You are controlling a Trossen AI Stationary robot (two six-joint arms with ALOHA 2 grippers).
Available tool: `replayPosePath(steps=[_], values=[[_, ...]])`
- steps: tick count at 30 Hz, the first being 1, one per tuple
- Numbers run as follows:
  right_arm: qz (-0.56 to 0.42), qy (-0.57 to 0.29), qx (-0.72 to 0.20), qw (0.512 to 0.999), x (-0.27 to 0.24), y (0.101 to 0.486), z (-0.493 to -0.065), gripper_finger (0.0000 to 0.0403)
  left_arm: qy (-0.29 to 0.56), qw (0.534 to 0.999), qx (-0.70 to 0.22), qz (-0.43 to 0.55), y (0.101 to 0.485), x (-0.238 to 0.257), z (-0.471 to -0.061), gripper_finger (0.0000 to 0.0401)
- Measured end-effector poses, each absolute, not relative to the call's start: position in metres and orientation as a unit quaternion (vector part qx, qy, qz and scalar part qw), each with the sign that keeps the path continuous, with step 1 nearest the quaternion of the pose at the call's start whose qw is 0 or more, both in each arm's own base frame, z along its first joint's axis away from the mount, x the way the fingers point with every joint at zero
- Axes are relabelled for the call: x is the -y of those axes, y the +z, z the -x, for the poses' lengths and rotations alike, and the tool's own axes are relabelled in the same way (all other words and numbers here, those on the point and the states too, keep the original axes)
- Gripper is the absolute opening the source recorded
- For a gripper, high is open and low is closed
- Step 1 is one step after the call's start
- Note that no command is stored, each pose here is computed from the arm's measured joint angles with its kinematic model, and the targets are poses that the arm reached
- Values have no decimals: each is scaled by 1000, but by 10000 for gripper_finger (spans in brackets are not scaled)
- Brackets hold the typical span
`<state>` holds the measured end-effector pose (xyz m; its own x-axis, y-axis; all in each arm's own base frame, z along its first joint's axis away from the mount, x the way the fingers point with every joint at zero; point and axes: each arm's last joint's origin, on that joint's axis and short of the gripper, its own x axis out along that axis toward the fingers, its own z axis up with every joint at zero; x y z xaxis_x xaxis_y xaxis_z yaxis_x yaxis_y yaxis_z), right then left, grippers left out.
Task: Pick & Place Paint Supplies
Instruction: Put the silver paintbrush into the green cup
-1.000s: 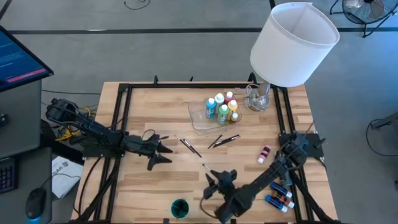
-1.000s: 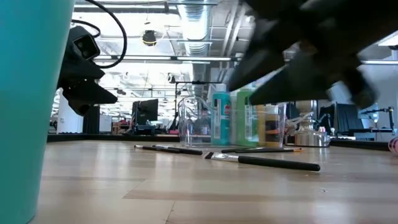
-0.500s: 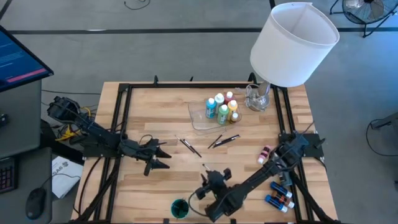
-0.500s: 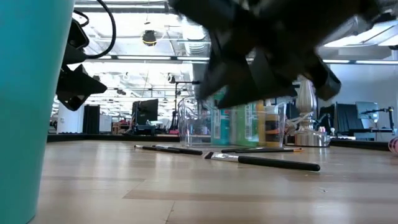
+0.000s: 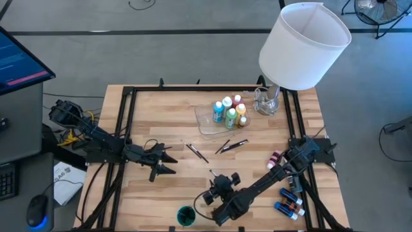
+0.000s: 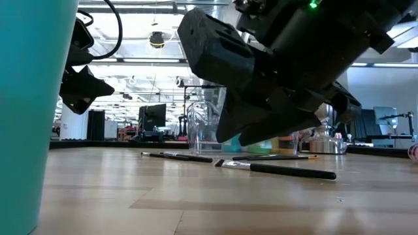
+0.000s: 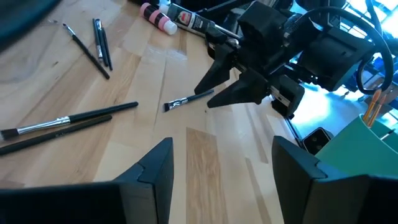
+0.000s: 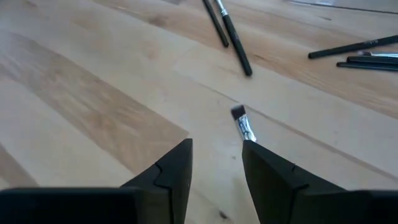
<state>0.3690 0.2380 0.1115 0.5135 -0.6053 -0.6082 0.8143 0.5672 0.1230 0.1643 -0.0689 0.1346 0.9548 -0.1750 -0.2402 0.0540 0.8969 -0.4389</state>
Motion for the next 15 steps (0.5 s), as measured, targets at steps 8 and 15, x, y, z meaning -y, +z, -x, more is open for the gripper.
replayPosePath(steps=[8,15], values=[[-197,-432,-277,835,-227,110,-373,137,-54,965,-136,219,135,69,-164,163],[-194,-434,-281,834,-220,110,-378,139,-53,965,-136,219,135,69,-164,163]])
